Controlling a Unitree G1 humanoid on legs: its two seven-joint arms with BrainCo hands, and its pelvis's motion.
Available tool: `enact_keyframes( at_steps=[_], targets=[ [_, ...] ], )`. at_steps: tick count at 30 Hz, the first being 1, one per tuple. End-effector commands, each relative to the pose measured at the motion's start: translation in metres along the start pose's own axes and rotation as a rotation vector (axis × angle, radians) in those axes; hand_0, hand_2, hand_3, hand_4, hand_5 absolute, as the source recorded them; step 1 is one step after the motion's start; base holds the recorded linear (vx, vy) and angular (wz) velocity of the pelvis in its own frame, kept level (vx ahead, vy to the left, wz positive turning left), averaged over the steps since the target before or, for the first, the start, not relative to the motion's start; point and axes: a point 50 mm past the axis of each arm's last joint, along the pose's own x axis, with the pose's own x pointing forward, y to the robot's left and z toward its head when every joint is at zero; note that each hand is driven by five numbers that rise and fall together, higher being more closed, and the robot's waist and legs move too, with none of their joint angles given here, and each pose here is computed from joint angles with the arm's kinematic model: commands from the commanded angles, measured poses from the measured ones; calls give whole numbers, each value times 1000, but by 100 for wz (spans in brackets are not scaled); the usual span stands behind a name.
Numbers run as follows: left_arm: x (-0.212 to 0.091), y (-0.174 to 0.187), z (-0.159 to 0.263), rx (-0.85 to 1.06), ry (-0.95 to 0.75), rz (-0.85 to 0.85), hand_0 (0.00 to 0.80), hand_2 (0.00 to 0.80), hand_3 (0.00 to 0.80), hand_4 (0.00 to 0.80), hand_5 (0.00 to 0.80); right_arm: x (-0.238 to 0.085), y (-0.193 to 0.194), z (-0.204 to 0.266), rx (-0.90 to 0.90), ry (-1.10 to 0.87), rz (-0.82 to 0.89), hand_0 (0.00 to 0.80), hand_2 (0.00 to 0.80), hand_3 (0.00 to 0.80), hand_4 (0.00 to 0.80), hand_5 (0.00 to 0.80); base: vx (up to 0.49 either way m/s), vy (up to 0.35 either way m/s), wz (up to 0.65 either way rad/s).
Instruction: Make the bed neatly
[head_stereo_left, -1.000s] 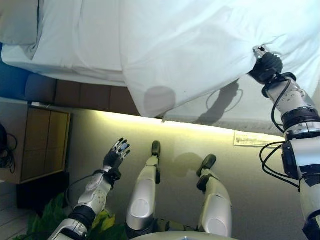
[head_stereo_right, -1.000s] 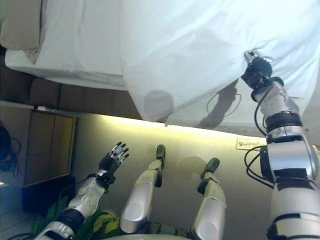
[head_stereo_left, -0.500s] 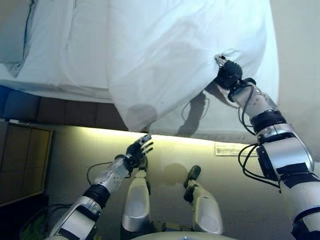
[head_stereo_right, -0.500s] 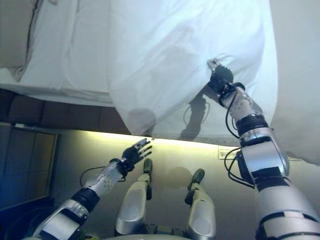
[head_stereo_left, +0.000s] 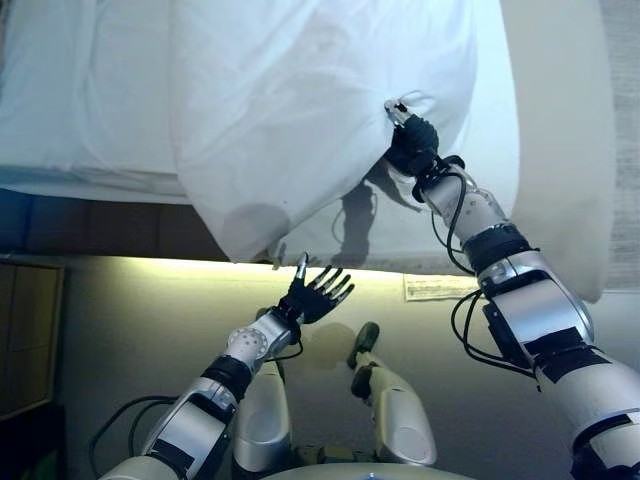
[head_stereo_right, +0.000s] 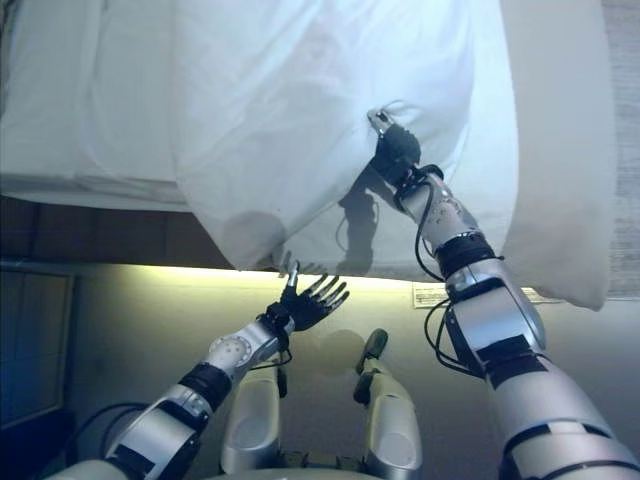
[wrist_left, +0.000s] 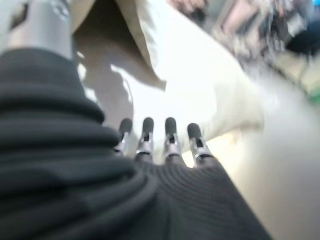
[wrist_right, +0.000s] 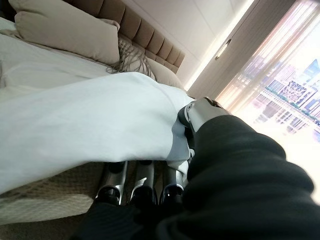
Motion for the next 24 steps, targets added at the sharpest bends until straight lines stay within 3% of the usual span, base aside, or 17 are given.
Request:
enact_keyframes(
  at_steps=[1,7,9,14,24],
  targets=[
    [13,-24,-2,-88,-36,-138,0,0,0,0,0,4,55,9,53,-84,267,800,800,800,800,800,48,-96,-4],
    [17,-66,28,-143,-234,-342,0,0,0,0,0,-11,41,-13,84,-47,265,800,800,800,800,800,52,-80,-2],
    [17,-66,28,-143,-234,-342,0,0,0,0,0,-11,41,-13,84,-47,265,800,800,800,800,800,18,-24,-1],
    [7,-106,59,-125,-427,-561,0,0,0,0,0,-38,19,-40,84,16,286,800,800,800,800,800,7,-76,0],
    [-24,-131,111,-59,-637,-690,0,0,0,0,0,-68,-4,-71,142,89,294,800,800,800,800,800,43,-48,2]
  ],
)
